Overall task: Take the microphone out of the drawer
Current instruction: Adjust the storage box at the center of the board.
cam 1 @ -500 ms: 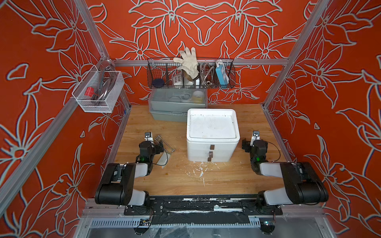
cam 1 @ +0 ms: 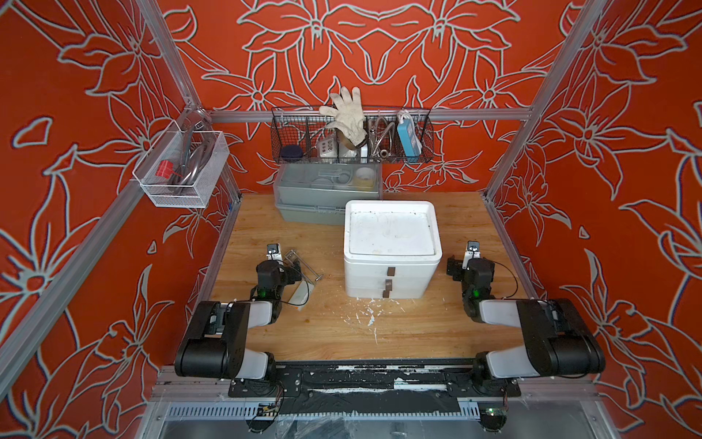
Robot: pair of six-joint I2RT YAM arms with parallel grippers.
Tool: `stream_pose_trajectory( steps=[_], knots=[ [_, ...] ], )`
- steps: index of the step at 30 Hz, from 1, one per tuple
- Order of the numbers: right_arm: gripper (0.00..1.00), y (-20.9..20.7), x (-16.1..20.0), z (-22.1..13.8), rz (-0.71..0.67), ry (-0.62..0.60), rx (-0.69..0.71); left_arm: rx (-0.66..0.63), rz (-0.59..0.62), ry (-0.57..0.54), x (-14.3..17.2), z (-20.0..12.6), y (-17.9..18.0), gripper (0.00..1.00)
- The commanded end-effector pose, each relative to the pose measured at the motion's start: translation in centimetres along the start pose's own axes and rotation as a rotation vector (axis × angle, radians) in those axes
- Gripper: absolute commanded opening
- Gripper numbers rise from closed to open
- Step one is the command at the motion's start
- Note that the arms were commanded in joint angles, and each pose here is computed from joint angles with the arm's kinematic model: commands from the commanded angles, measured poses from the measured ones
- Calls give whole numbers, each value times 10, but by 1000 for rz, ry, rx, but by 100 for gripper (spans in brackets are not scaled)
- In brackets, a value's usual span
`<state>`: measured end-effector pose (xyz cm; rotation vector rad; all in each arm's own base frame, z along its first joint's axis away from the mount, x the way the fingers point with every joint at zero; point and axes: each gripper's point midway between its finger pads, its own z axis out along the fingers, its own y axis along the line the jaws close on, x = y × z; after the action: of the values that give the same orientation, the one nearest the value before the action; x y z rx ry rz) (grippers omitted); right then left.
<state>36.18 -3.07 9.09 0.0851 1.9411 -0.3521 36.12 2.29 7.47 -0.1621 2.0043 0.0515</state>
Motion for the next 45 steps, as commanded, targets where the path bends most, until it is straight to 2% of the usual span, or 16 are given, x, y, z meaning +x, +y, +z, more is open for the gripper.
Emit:
stream_pose_trajectory(
  steps=[1, 6, 10, 14, 17, 18, 24, 26, 29, 31, 34, 35, 38, 39, 41, 45],
  knots=[
    [100, 0, -8, 1, 16, -11, -9, 9, -7, -26, -11, 0, -2, 100],
    [100, -4, -11, -3, 28, -15, 8, -26, -4, -34, -16, -1, 1, 100],
    [100, -5, -13, -10, 29, -56, 7, -81, 0, 17, -44, -8, 6, 100],
    [100, -4, -22, -15, 9, -86, 18, -68, -66, -6, -73, -27, 1, 100],
    [100, -18, -53, -25, 17, -28, 78, -14, -149, 12, -94, -43, -9, 100],
    [100, -25, -66, -29, 57, -24, 103, -4, -177, 19, -99, -48, -11, 100],
    [100, -48, -134, -71, 160, -14, 100, 93, -348, 75, -116, -76, -29, 100],
    [100, -49, -151, -93, 225, -13, 46, 155, -420, 68, -127, -93, -39, 100],
    [98, -29, -168, -125, 295, 26, -150, 265, -516, 85, -136, -109, -56, 100],
    [89, -12, -169, -143, 349, 87, -282, 344, -574, 93, -141, -117, -68, 97],
    [77, 17, -161, -164, 410, 187, -467, 454, -658, 115, -146, -123, -85, 71],
    [72, 24, -156, -168, 430, 228, -509, 487, -681, 133, -147, -123, -91, 54],
    [56, 34, -138, -173, 476, 309, -549, 533, -705, 199, -148, -117, -103, 16],
    [44, 35, -134, -173, 489, 325, -546, 533, -707, 219, -148, -114, -104, 1],
    [25, 37, -124, -169, 504, 349, -539, 535, -709, 273, -146, -101, -110, 0],
    [5, 51, -119, -165, 525, 384, -595, 563, -733, 304, -151, -84, -120, 0]
  ],
)
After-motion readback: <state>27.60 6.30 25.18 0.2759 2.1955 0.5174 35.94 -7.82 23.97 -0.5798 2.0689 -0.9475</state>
